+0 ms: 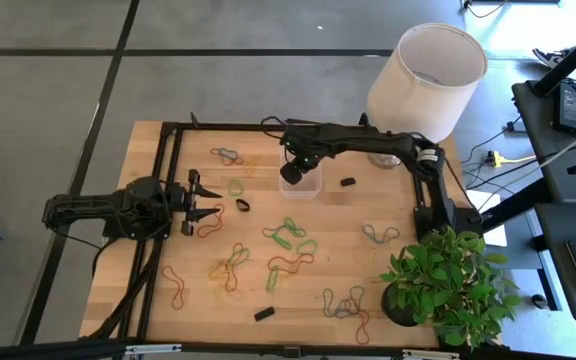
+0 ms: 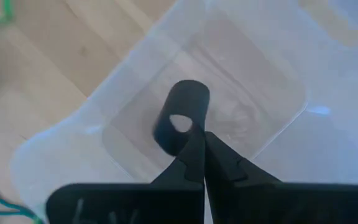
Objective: Pick and place rubber bands into bin
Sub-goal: Put the black rubber band into the transparent bin, then put the blue rubber band into the transparent bin
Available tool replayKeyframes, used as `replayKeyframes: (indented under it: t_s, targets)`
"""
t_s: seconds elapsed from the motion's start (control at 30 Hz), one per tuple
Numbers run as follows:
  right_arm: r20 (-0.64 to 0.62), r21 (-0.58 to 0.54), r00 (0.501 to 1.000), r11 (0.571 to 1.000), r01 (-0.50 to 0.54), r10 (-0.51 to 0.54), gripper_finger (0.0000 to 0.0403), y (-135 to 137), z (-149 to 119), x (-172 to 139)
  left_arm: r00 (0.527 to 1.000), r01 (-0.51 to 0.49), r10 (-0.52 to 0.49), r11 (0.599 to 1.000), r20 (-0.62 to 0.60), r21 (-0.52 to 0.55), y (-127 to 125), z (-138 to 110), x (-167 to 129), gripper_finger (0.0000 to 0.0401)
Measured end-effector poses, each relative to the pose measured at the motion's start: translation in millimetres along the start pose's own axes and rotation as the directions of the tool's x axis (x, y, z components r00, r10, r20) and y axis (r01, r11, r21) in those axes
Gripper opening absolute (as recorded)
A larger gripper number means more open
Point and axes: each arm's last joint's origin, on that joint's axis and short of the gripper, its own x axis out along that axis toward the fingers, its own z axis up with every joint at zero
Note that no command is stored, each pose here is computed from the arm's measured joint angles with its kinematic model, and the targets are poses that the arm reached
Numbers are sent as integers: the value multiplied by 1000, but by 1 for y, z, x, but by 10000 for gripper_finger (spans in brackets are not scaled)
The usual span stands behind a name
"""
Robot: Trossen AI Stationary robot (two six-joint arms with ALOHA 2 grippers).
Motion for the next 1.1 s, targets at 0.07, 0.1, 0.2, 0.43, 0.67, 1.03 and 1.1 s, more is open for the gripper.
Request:
replayKeyframes:
  t_s: [0.07,0.1,0.2,0.43,0.67,1.03,1.1]
  targets:
    - [-7,-2,1000,1000,3,-3,9,0,0,4,1000,0,0,1000,0,0,0,0,0,169]
    - [-11,1,1000,1000,5,-5,12,0,-1,5,1000,0,0,1000,0,0,0,0,0,169]
    - [-28,5,1000,1000,13,-13,24,0,-2,8,1000,0,0,1000,0,0,0,0,0,169]
    - [-59,51,998,998,30,-27,72,-1,-5,8,1000,0,0,1000,0,0,0,0,0,169]
    - [-47,118,999,993,-4,9,106,7,-10,-13,1000,0,0,1000,0,0,0,0,0,169]
    - [127,23,990,997,-69,65,60,59,-54,-99,1000,0,0,1000,0,0,0,0,0,169]
    - [139,10,985,995,-103,101,45,71,-70,-108,1000,-1,1,1000,0,0,0,0,0,169]
